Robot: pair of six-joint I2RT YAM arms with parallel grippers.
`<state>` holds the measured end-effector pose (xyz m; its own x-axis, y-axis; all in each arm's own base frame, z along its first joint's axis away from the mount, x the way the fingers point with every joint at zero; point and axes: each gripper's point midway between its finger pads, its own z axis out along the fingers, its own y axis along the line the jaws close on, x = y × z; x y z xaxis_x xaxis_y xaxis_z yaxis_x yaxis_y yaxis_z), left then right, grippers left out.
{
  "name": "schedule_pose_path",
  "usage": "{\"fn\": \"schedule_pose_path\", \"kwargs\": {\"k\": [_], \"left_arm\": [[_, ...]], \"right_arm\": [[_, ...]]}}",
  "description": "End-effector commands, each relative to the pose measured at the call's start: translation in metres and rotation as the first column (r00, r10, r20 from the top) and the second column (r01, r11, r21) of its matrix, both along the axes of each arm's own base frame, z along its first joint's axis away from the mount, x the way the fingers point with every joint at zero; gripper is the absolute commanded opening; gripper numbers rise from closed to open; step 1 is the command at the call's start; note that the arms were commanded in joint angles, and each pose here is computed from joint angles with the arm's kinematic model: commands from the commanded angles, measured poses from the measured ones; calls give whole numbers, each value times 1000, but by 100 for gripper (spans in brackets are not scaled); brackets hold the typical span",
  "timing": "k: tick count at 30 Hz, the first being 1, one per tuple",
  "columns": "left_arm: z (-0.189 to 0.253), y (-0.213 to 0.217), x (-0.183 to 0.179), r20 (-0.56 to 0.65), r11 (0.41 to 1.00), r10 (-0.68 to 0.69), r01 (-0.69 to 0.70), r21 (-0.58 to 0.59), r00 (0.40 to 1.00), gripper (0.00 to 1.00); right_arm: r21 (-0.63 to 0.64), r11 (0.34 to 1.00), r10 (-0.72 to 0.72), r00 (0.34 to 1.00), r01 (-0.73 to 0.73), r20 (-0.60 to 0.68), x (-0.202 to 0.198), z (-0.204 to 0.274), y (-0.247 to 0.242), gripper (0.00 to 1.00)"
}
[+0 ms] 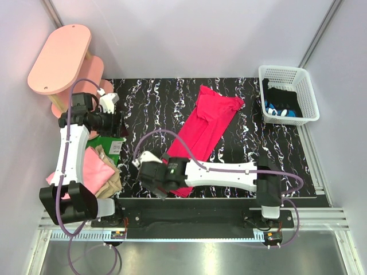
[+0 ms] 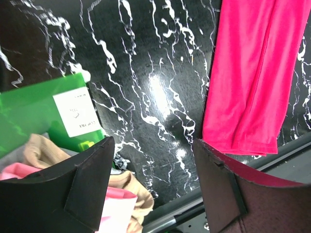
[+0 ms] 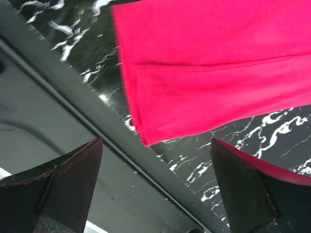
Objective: Fold and stack the t-shirts
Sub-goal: Grab the bottom of the folded rectangular tshirt with right arm
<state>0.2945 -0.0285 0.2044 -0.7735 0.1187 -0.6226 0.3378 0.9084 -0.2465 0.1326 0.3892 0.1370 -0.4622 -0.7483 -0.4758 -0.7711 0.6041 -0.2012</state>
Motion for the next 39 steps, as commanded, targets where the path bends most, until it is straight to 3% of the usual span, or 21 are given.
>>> {"fn": "schedule_pose_path", "kwargs": {"k": [1,6,17,29,39], "left_arm": [[-3,1,4,11,1000,27,-27,-15,1000,70],[-9,3,5,6,999,33,-33,-2,999,70],[-19,4,1,-9,1000,12,-12,14,1000,70],[-39,4,-5,-40,1000,-7,7,22,999,70],[-41,4,-2,-40,1000,-6,7,15,999,70]], "right_arm": [[-25,1000,-10,997,12,70,-10,-11,11,100],[-121,993,20,992,-5,126,-19,-48,21,100],[-166,986,29,986,-2,163,-11,-80,36,97],[-154,988,-5,989,28,149,13,-87,35,84],[-150,987,-34,992,52,121,30,-102,34,82]]}}
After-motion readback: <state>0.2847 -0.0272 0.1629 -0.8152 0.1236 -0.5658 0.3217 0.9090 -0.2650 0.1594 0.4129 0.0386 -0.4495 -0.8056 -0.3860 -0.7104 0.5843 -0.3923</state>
